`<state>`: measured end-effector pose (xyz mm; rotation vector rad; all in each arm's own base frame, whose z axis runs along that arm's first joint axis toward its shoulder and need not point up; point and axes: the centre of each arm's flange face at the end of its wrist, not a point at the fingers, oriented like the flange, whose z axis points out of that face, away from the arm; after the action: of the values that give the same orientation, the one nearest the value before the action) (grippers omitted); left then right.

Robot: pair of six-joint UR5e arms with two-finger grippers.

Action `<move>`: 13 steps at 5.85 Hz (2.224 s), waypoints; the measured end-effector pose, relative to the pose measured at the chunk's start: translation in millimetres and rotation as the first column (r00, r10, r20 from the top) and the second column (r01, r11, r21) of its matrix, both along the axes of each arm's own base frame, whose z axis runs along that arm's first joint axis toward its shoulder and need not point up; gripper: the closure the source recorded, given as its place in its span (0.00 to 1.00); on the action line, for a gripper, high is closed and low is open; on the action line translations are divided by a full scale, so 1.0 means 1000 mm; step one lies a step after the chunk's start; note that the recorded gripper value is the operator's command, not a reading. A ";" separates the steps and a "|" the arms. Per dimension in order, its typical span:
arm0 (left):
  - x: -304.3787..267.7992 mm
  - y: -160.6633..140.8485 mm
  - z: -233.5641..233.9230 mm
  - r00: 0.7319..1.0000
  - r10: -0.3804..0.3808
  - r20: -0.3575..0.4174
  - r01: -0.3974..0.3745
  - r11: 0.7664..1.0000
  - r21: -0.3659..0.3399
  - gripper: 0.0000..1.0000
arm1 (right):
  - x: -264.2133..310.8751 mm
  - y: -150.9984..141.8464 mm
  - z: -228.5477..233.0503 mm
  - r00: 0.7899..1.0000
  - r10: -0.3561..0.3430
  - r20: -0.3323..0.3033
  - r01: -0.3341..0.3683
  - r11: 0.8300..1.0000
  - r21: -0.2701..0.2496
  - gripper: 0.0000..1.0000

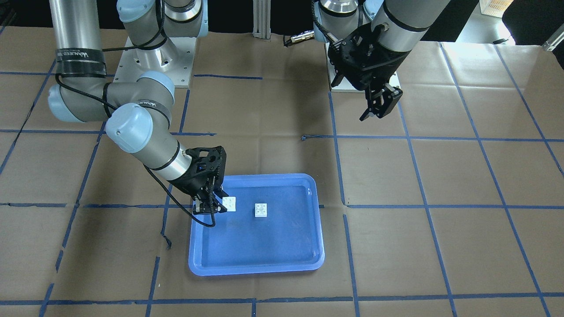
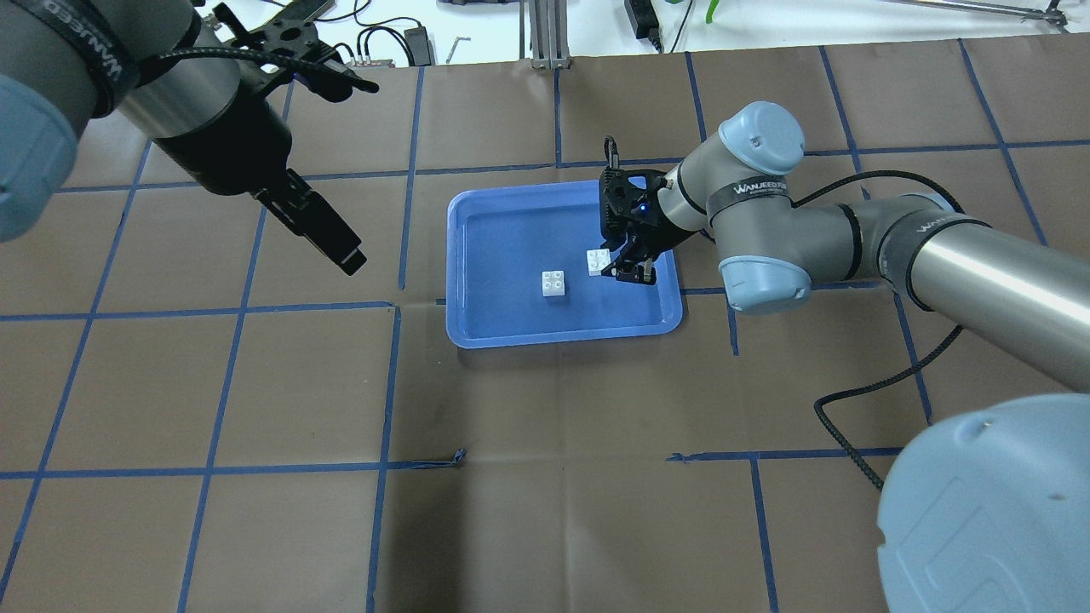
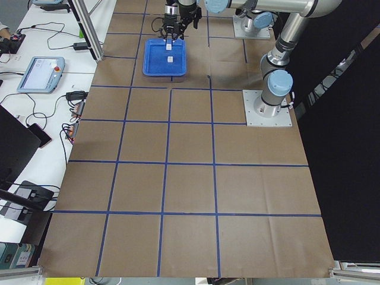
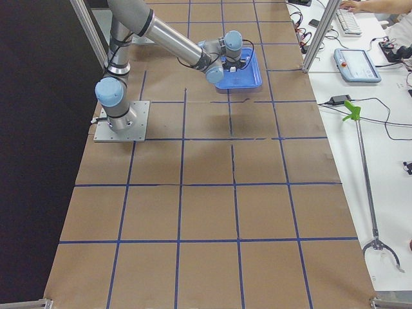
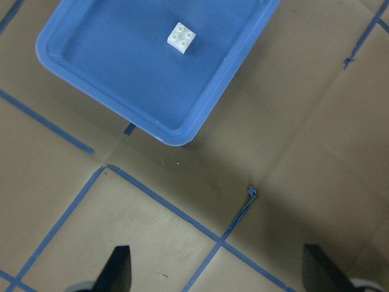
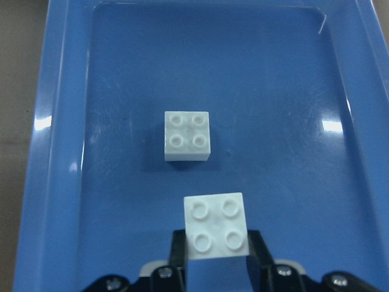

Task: Assemble white blocks and place on blue tray

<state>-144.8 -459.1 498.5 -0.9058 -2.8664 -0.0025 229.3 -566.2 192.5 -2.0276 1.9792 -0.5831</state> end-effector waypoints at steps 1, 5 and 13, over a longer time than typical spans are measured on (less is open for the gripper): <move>0.005 0.003 -0.002 0.976 0.209 0.058 -0.210 0.977 0.018 0.00 | 0.006 -0.001 -0.015 1.000 0.003 0.012 -0.004 1.000 0.010 0.69; 0.010 0.000 0.011 0.774 0.626 0.090 -0.623 0.780 -0.063 0.00 | 0.030 0.007 -0.022 0.999 -0.019 0.026 0.018 0.999 0.041 0.69; 0.012 -0.002 0.015 0.744 0.664 0.072 -0.659 0.748 -0.082 0.00 | 0.032 0.009 -0.026 0.999 -0.030 0.027 0.029 0.998 0.049 0.63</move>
<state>-132.7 -460.8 513.3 0.1705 -3.1154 0.1024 261.0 -557.3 166.2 -1.9548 1.9911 -0.5609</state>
